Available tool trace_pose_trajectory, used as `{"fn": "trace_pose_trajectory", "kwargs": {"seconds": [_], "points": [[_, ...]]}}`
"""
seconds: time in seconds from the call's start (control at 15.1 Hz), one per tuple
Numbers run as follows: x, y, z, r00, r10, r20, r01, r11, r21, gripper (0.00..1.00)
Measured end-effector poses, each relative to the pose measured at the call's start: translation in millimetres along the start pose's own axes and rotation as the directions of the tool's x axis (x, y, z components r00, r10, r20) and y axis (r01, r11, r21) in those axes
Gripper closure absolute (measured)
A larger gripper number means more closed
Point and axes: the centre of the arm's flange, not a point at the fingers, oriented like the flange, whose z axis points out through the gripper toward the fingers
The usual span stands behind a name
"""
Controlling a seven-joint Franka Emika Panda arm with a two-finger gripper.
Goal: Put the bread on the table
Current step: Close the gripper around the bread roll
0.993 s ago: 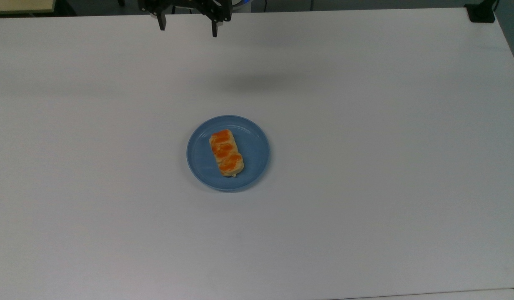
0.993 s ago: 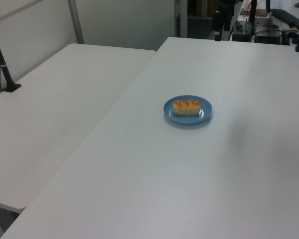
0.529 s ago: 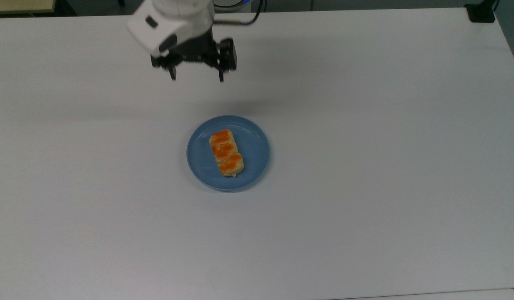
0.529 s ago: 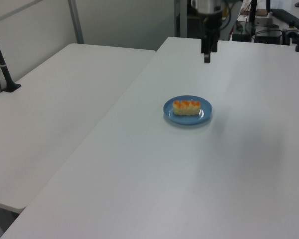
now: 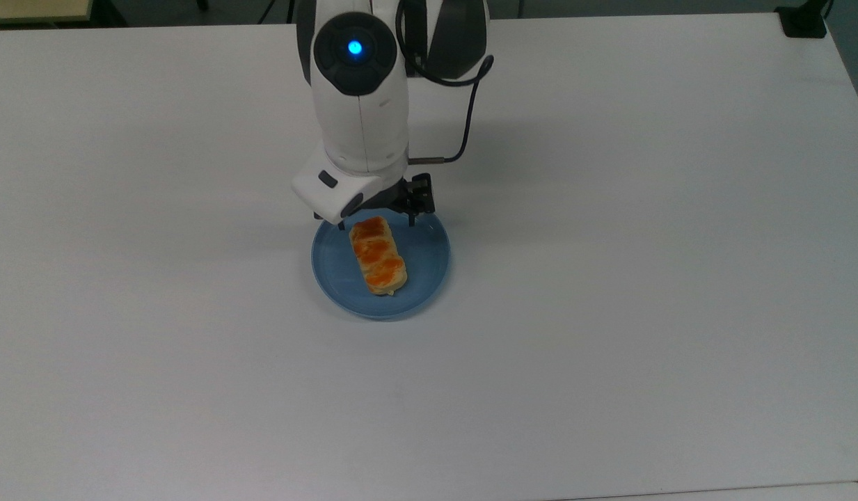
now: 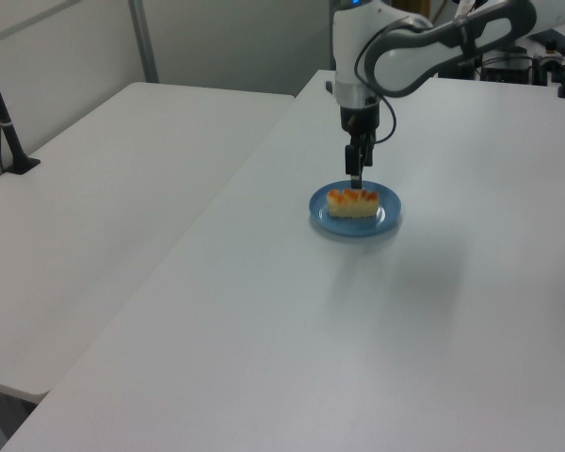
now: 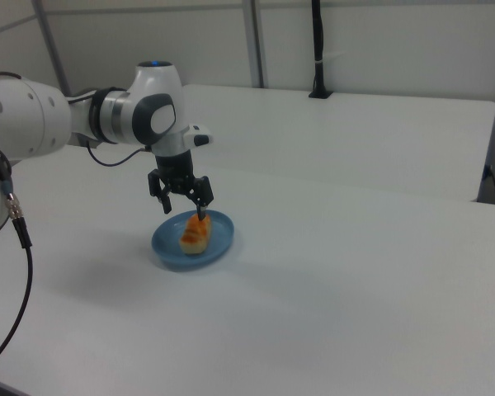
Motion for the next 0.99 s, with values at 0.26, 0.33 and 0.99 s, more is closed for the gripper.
{"fn": "trace_pose_trajectory", "kwargs": {"seconds": [0.26, 0.33, 0.99], "points": [[10, -6, 30, 1.0, -0.025, -0.006, 0.025, 0.999, -0.027, 0.0], [11, -5, 34, 1.0, -0.029, -0.007, 0.029, 0.999, -0.036, 0.0], [16, -4, 61, 0.999, -0.039, 0.004, 0.039, 0.998, -0.052, 0.46]]}}
